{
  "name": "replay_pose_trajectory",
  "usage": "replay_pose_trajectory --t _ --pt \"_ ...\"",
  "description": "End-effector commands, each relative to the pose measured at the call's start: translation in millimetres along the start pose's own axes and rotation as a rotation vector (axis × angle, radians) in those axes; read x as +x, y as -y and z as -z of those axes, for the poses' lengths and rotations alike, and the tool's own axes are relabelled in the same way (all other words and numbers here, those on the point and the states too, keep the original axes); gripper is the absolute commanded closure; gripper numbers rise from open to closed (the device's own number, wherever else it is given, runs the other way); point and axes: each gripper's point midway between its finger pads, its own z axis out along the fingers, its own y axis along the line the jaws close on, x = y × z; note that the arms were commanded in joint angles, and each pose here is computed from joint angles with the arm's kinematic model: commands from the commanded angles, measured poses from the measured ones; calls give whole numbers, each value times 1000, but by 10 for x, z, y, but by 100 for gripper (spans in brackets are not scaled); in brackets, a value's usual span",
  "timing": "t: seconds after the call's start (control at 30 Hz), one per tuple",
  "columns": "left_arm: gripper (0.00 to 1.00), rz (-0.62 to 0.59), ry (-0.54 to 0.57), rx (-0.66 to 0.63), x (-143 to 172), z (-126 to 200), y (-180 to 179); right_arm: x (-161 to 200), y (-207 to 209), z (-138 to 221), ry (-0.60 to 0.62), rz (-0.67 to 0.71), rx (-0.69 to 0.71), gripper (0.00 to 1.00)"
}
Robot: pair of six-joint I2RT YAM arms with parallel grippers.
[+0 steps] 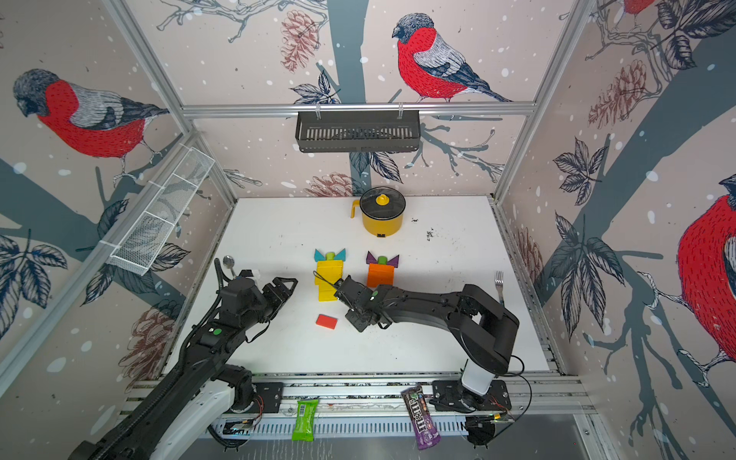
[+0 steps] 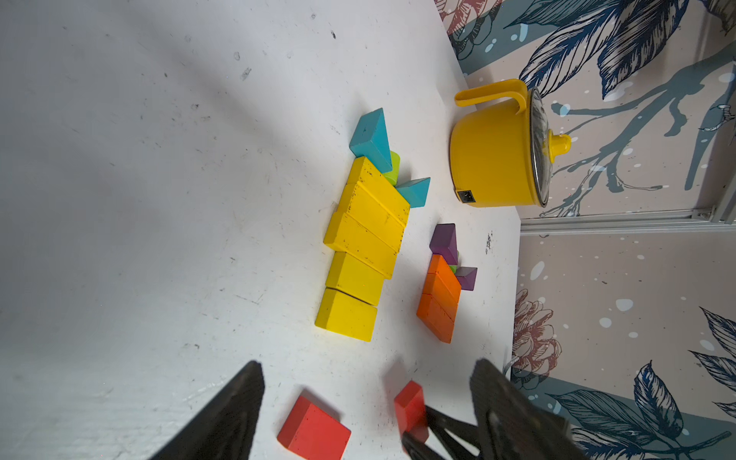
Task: Assemble a carrot with building blocks
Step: Pick up the building block from the center of the board, then assemble the building block at the center of the board.
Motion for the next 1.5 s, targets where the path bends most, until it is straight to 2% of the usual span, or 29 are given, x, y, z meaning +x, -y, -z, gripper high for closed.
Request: replay_pose_trajectory --t 0.0,0.2,0.73,0.87,1.03,1.2,1.3,1.47 --pt "18 -12 17 33 -58 -15 95 91 271 22 -32 -26 90 78" --pt "18 -9 -3 32 -56 -56 131 163 478 -41 -57 -43 98 78" --pt "18 -19 8 32 -68 -55 122 134 477 -285 -92 -10 56 75" --pt "18 -19 5 32 -67 -64 122 118 453 -315 -91 -2 47 70" --pt "18 -22 0 36 -62 -77 130 93 464 -287 -84 -14 52 57" --pt "18 -21 -9 35 -51 -95 131 14 450 -144 -43 -53 65 47" --pt "18 -21 -15 37 -42 -104 132 -4 402 -36 -23 -94 75 45" --pt "18 -20 -15 40 -41 -117 130 214 437 -82 -69 -173 143 38"
